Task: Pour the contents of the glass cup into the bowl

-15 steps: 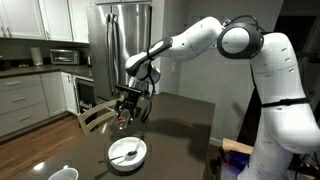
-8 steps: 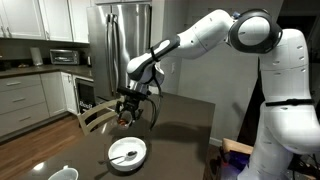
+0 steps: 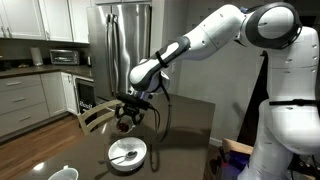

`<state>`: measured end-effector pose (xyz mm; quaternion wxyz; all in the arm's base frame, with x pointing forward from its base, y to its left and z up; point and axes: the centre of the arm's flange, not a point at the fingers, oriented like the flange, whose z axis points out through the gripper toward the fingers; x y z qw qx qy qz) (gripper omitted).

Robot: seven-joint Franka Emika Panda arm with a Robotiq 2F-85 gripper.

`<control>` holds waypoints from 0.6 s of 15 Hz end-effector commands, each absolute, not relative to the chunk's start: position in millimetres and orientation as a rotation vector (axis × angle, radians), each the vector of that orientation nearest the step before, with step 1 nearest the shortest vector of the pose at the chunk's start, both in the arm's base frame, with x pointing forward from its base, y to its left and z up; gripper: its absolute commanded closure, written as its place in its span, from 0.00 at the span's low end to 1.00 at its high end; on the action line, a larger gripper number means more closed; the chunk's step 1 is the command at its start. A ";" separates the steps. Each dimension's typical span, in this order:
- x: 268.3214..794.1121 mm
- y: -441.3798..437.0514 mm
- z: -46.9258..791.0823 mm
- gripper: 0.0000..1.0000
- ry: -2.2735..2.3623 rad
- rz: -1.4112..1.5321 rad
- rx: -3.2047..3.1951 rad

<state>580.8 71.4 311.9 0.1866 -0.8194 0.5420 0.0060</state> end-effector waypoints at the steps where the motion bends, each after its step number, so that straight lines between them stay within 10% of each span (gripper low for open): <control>1: 558.0 78.2 324.9 0.58 1.473 -0.126 -2.350; 9: 550.9 85.5 329.9 0.58 1.403 -0.358 -2.374</control>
